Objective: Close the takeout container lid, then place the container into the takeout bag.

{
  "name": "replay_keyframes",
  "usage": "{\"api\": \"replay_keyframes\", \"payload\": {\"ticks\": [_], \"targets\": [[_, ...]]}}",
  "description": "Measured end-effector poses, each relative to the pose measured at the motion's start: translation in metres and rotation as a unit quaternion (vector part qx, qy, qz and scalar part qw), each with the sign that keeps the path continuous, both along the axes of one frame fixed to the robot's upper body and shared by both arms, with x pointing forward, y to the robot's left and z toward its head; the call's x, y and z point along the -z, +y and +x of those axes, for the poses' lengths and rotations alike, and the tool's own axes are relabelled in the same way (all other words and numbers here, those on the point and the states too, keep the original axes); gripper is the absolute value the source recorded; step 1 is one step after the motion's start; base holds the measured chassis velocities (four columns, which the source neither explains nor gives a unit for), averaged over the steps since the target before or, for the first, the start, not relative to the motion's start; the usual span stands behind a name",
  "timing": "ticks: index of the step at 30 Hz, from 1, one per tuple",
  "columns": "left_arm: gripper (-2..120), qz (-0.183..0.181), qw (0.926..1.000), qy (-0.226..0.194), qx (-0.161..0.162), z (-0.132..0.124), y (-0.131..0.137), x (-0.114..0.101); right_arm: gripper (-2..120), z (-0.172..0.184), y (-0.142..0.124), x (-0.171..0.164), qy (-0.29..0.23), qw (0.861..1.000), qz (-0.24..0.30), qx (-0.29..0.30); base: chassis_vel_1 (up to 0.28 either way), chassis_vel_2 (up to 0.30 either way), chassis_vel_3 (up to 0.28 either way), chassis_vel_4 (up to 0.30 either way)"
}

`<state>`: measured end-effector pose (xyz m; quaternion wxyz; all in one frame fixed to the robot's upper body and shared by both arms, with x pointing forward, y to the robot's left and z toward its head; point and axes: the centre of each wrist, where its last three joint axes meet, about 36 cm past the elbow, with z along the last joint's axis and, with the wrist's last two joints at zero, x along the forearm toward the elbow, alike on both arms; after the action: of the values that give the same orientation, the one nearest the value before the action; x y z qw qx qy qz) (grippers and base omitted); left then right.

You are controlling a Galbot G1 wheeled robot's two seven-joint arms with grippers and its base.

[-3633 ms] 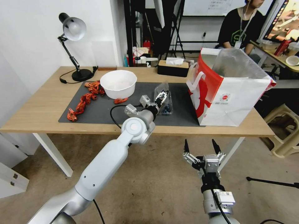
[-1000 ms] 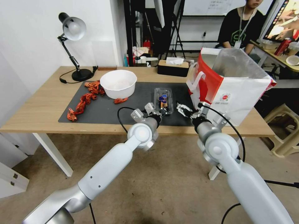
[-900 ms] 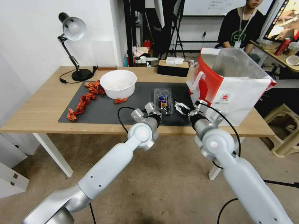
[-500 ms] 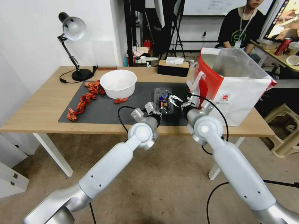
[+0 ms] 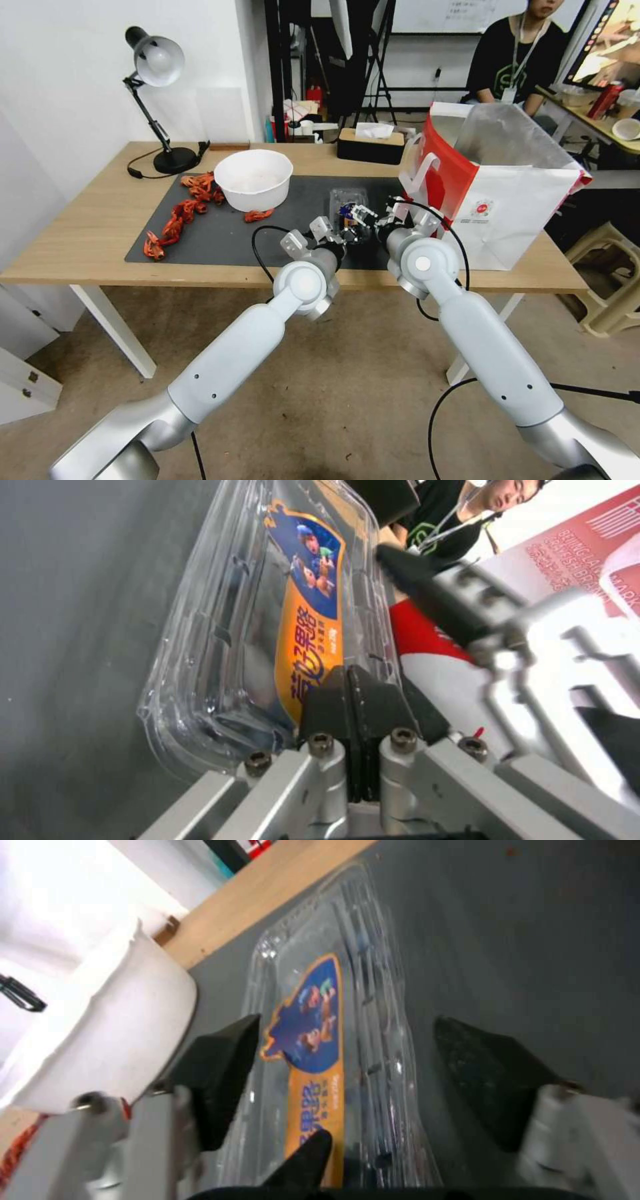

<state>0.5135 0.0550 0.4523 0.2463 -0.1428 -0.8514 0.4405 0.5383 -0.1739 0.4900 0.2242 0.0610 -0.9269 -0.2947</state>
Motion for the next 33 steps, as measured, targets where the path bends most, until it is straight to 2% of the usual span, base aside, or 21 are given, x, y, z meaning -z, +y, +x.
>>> {"api": "replay_keyframes", "payload": {"ticks": [1, 3, 5, 7, 8, 10, 12, 20, 33], "targets": [[0, 0.001, 1.0, 0.0, 0.001, 0.0, 0.0, 0.0, 58, 0.001, 0.001, 0.003, 0.005, 1.0, -0.002, 0.0, 0.0, 0.0, 0.0, 0.0], [0, 0.001, 1.0, 0.0, 0.002, -0.001, -0.001, 0.0, 49, 0.003, 0.002, 0.007, 0.009, 1.0, -0.004, 0.001, 0.0, 0.0, 0.0, 0.0], [0, 0.001, 1.0, -0.001, 0.002, -0.001, -0.001, 0.0, 46, 0.003, 0.002, 0.008, 0.01, 1.0, -0.004, 0.002, 0.0, 0.0, 0.0, 0.0], [0, 0.001, 1.0, -0.001, 0.003, -0.001, -0.001, 0.0, 36, 0.004, 0.004, 0.01, 0.013, 1.0, -0.003, 0.002, 0.0, 0.0, 0.0, 0.0], [0, 0.001, 1.0, -0.001, 0.003, -0.001, -0.001, 0.0, 36, 0.004, 0.004, 0.01, 0.013, 1.0, -0.003, 0.002, 0.0, 0.0, 0.0, 0.0], [0, 0.002, 1.0, -0.002, 0.003, -0.002, -0.002, 0.0, 27, 0.006, 0.005, 0.012, 0.014, 1.0, -0.006, 0.003, 0.0, 0.0, 0.0, 0.0], [0, 0.003, 1.0, -0.003, 0.004, -0.002, -0.002, 0.0, 24, 0.006, 0.006, 0.013, 0.013, 1.0, -0.007, 0.003, 0.0, 0.0, 0.0, 0.0], [0, 0.008, 0.9999, -0.007, 0.004, -0.002, -0.002, 0.001, 1, 0.009, 0.009, 0.016, 0.012, 1.0, -0.012, 0.003, 0.0, 0.0, 0.0, 0.0], [0, 0.022, 0.9992, -0.034, -0.001, -0.004, 0.002, 0.002, 0, 0.006, 0.007, 0.019, 0.011, 1.0, -0.015, 0.005, 0.0, 0.0, 0.0, 0.0]]}}
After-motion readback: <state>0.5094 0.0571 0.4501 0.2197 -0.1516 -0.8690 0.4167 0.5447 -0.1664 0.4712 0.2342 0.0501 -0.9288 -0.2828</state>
